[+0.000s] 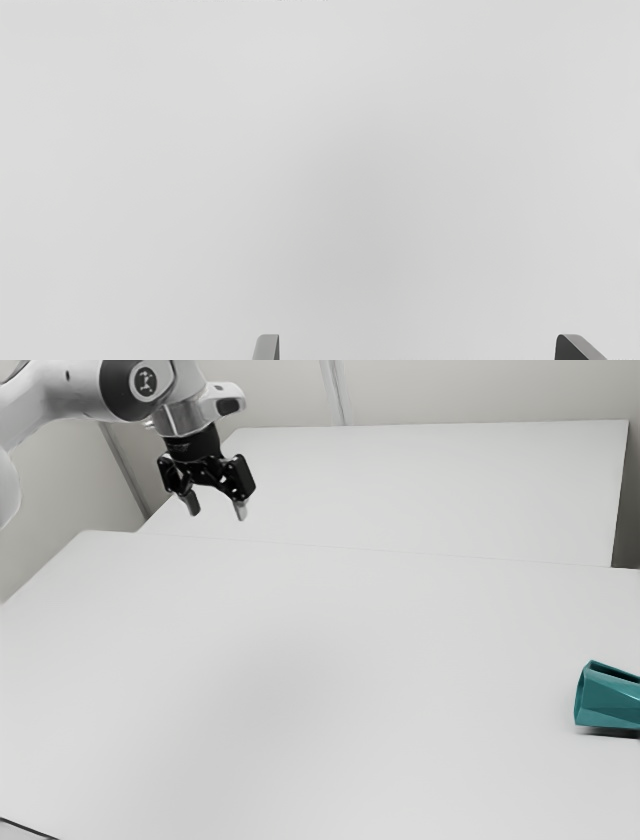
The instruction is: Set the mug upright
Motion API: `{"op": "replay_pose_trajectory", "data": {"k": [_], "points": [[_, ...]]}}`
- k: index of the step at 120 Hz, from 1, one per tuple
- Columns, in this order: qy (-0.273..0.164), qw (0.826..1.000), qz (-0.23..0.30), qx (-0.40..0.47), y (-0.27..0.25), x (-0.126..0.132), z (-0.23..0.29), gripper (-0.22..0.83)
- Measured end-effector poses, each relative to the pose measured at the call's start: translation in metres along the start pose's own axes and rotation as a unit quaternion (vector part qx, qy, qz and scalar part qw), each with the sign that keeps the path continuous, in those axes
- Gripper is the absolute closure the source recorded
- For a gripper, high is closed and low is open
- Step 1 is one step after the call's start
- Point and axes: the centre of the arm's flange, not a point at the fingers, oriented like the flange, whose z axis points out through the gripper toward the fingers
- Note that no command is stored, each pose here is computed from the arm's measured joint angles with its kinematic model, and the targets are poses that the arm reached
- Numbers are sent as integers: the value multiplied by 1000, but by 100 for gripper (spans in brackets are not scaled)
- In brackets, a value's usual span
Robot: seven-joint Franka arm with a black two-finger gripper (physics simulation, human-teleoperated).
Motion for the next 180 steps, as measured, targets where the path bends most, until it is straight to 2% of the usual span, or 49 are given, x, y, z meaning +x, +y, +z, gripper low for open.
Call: {"op": "replay_pose_trajectory", "data": {"k": [28, 40, 52, 67, 89, 137, 180], "points": [[7, 1000, -2, -7, 1, 3, -6, 0], [3, 999, -8, -43, 1, 0, -6, 0], [-23, 993, -17, -111, 10, -3, 11, 0], [-58, 978, -38, -196, 21, -5, 49, 0], [-77, 950, -47, -299, 42, -6, 107, 0], [-44, 895, -8, -444, 158, 6, 216, 0], [-17, 865, 6, -502, 226, 8, 283, 0]]}}
